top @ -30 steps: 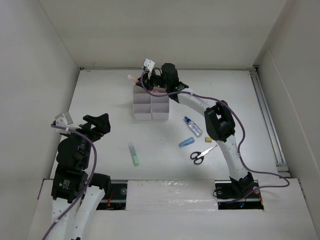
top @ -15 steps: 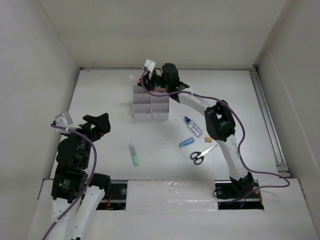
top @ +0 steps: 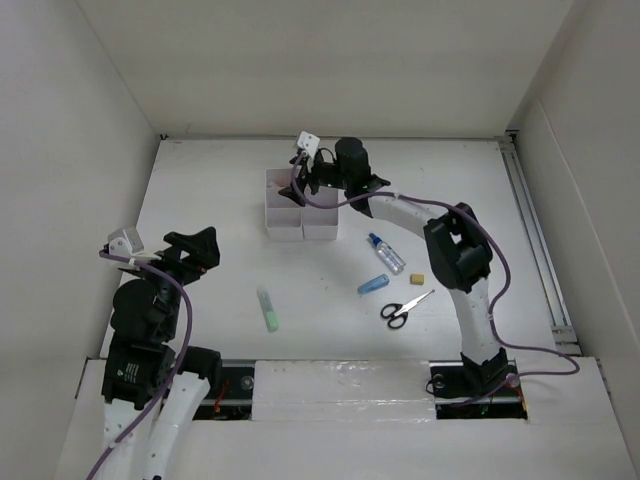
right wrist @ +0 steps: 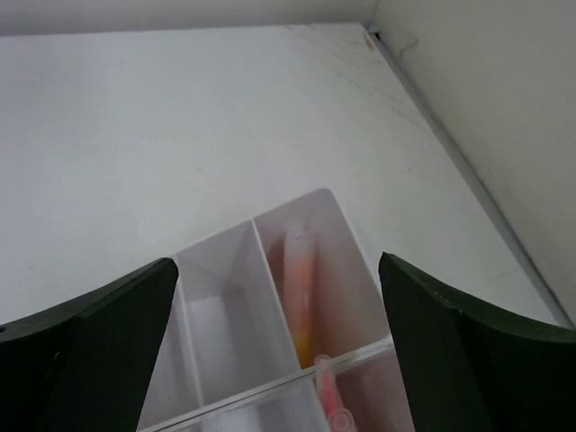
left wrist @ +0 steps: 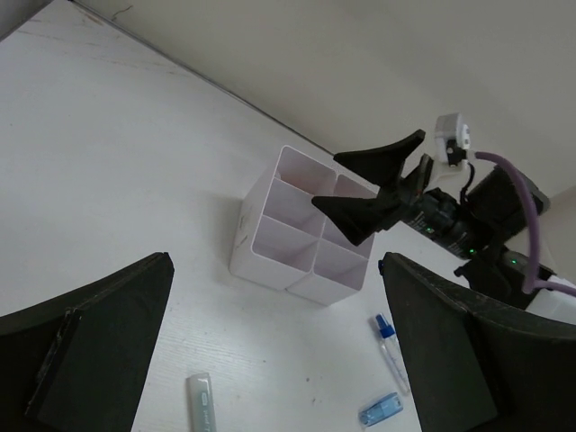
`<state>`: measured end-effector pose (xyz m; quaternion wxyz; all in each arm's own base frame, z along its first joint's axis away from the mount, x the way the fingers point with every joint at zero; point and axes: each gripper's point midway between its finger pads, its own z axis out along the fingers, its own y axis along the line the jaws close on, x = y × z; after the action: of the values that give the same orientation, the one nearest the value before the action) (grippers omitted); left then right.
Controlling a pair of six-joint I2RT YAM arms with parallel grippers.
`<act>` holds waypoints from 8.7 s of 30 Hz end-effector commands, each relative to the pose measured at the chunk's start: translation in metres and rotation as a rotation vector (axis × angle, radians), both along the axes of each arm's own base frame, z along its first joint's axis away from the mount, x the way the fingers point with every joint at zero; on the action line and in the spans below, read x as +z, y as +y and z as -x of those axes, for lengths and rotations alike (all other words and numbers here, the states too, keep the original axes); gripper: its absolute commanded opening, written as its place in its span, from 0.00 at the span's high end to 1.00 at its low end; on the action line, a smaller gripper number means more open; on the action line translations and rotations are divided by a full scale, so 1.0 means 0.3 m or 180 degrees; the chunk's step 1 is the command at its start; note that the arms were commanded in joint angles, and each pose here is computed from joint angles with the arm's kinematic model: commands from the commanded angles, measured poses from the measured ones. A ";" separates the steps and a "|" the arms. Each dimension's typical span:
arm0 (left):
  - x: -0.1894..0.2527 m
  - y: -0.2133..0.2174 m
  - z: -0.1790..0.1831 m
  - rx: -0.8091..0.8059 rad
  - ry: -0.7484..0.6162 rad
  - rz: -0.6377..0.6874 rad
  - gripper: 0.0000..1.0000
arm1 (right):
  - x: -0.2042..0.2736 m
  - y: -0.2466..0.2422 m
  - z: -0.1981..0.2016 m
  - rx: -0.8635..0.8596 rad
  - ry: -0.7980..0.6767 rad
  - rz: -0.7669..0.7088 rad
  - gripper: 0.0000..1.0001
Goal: Sort the stationery into containers
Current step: Place the pen in the storage box, then pick up the pen from the center of the board, then place the pen in the storage box, then pick up the stationery from the center of the board, then place the stationery in the storage box.
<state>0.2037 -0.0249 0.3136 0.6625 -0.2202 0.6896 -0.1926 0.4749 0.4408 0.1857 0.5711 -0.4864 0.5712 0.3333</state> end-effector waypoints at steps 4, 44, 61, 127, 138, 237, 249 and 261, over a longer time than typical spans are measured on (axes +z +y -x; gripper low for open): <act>0.031 -0.005 -0.003 -0.0029 -0.0144 -0.0013 0.00 | 0.470 0.022 0.210 0.0033 -0.0847 -0.0635 0.00; 0.015 0.119 0.038 0.0657 -0.0049 0.0247 0.00 | -0.525 0.184 0.965 -0.2109 0.1817 0.0879 0.51; 0.026 0.079 0.028 0.0427 -0.0102 0.0178 0.00 | 0.027 0.100 0.656 -0.0806 0.0990 -0.0031 1.00; 0.014 -0.016 -0.012 -0.0084 -0.0092 -0.0032 0.00 | 0.113 0.084 -0.102 0.0248 -0.0450 0.0435 0.74; 0.027 -0.020 -0.006 -0.0113 -0.0149 -0.0049 0.00 | 0.176 0.100 -0.060 0.0264 -0.0505 0.0375 0.53; -0.072 -0.076 -0.098 -0.0328 0.0277 -0.0172 0.00 | 0.514 -0.307 0.322 0.2161 -0.0163 -0.1189 1.00; -0.072 -0.080 -0.097 -0.0360 0.0276 -0.0198 0.00 | 0.382 -0.320 0.309 0.1990 -0.0031 -0.1062 1.00; -0.072 -0.086 -0.096 -0.0389 0.0276 -0.0196 0.00 | 0.388 -0.319 0.204 0.1881 -0.0031 -0.1041 1.00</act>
<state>0.2284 -0.0467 0.2864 0.6153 -0.1784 0.7427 -0.1949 0.4248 0.3506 0.2632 0.4029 -0.4462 0.4749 0.6426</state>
